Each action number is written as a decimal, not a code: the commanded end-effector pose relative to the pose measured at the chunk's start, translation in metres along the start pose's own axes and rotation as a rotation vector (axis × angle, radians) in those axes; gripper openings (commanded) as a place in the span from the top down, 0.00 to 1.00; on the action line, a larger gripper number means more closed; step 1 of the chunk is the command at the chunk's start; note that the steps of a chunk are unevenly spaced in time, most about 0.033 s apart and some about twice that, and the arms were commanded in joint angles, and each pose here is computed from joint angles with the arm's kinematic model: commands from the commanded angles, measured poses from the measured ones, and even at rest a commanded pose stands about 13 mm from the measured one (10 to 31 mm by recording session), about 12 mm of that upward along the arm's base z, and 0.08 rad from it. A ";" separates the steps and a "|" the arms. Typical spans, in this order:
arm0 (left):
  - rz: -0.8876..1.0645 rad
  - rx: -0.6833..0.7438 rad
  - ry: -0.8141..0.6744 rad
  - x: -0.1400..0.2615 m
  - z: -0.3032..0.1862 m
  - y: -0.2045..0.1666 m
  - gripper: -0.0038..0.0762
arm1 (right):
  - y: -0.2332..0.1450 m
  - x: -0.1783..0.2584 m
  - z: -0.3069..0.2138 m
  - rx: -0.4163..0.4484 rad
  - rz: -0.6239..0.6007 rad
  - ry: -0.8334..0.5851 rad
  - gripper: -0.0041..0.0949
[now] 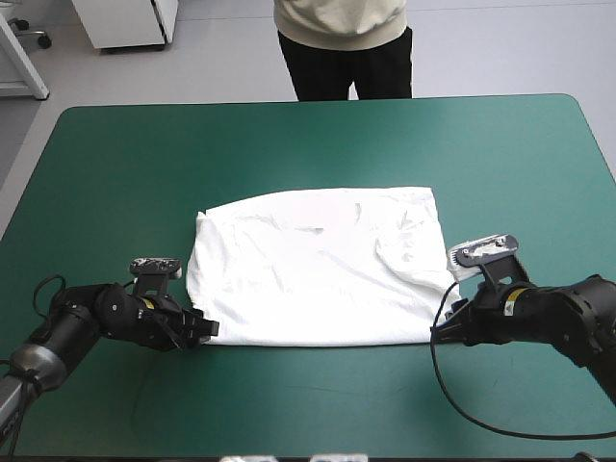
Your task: Fold the cloth
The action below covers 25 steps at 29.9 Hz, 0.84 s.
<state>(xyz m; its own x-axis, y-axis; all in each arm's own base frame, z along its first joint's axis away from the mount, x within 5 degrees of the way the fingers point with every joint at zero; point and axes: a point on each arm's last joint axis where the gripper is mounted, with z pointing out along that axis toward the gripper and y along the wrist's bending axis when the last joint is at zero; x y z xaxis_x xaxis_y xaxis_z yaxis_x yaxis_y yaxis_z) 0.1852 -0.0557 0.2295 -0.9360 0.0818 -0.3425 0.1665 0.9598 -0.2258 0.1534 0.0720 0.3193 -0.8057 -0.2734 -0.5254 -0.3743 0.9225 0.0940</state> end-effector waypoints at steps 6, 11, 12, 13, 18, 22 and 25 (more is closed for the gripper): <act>0.007 0.021 0.067 -0.007 0.014 0.000 0.56 | -0.008 0.010 0.014 0.069 0.035 -0.038 0.54; 0.013 0.018 0.043 -0.009 0.014 0.000 0.84 | -0.014 0.015 0.020 0.129 0.042 -0.023 0.54; 0.020 0.017 0.033 -0.010 0.014 0.000 0.89 | -0.015 0.015 0.020 0.135 0.044 -0.023 0.54; 0.024 0.015 0.023 -0.011 0.014 0.000 0.92 | -0.015 0.015 0.021 0.140 0.047 -0.030 0.54; 0.033 0.010 -0.005 -0.013 0.014 0.001 0.96 | -0.016 0.017 0.026 0.140 0.073 -0.050 0.54; 0.032 0.011 -0.001 -0.013 0.014 0.000 0.96 | -0.025 0.021 0.032 0.149 0.126 -0.036 0.52; 0.029 0.015 0.018 -0.011 0.014 0.000 0.96 | -0.034 0.019 0.036 0.133 0.158 -0.016 0.46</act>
<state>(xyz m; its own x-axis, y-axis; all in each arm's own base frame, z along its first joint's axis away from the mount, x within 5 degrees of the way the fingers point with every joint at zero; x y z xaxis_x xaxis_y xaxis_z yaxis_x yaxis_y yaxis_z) 0.1974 -0.0583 0.2111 -0.9467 0.1318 -0.2941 0.1990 0.9569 -0.2116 0.1572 0.0503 0.2681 -0.8666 -0.1456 -0.4772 -0.1877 0.9814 0.0414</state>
